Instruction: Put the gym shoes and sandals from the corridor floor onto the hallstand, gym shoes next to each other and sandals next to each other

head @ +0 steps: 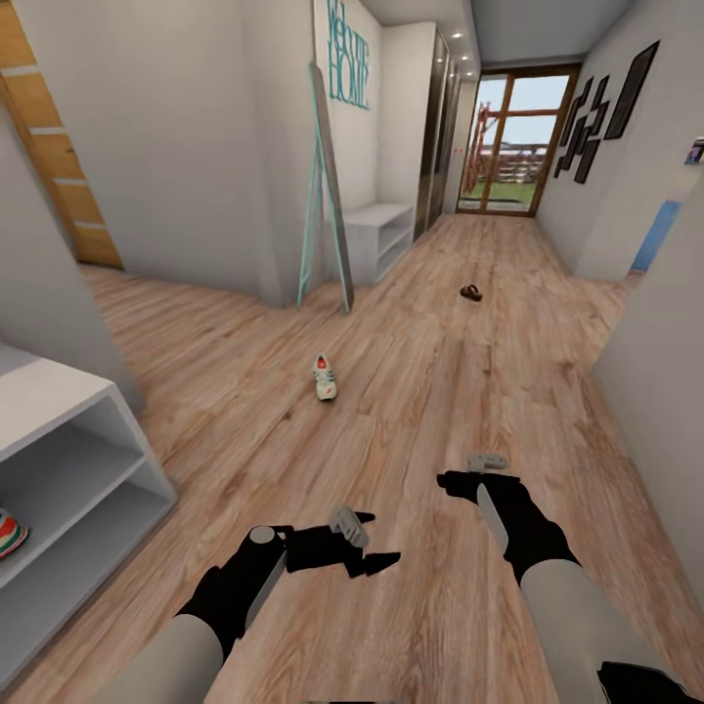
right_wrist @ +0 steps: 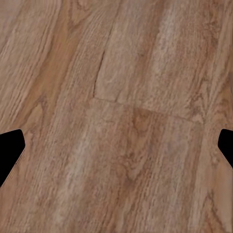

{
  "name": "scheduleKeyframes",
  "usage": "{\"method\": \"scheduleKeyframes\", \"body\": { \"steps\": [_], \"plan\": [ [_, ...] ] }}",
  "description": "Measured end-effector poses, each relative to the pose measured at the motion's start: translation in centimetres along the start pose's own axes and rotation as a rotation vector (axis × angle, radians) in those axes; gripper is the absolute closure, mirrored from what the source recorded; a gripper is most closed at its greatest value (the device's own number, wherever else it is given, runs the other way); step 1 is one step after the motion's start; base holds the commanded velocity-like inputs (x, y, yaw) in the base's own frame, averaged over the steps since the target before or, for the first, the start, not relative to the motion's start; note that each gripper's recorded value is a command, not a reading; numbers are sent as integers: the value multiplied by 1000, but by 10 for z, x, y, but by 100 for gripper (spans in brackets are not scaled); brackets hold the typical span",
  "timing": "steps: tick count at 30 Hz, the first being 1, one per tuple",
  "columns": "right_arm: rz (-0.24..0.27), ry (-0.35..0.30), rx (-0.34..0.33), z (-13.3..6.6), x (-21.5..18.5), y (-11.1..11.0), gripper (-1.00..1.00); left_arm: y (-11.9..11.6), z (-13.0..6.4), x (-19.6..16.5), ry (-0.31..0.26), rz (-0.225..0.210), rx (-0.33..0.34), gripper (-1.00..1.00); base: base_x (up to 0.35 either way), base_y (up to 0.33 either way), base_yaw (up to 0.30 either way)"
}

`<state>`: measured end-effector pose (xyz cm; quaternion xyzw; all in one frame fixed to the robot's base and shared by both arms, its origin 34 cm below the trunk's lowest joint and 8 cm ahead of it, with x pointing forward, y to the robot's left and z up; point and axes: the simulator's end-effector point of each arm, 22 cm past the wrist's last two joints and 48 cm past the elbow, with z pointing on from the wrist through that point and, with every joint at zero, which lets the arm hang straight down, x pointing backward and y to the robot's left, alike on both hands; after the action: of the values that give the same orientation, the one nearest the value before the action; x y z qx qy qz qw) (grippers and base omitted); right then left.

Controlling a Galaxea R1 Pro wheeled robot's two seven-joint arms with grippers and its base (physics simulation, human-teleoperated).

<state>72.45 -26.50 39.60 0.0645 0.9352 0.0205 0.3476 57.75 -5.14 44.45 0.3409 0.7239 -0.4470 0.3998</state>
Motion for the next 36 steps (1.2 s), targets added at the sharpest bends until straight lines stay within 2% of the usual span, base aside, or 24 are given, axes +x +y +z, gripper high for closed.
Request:
{"method": "scheduleKeyframes", "body": {
  "steps": [3, 8, 12, 18, 31, 36],
  "plan": [
    [0, 0, -1, 0, 0, 0, -100, 7, 0, 0, 0, -1, -33, -100, 348, 0, -232],
    [-1, 0, -1, 0, 0, 1, -100, 10, 0, -2, -10, -9, -44, -100, 348, 0, -283],
    [-2, 0, -1, 0, 0, 1, -100, 18, -2, -13, -60, -48, -79, -100, 348, 0, -298],
    [-2, -3, -2, -1, -1, 1, -100, 26, -3, -17, -79, -62, -113, -100, 348, -10, -256],
    [-7, -4, -4, -1, -2, 2, -100, 27, -4, -19, -85, -66, -119, -100, 348, -87, -26],
    [-7, -7, -5, -3, -4, 2, -100, 40, -14, -28, -121, -88, -155, -100, 348, -117, -48]
  ]
}}
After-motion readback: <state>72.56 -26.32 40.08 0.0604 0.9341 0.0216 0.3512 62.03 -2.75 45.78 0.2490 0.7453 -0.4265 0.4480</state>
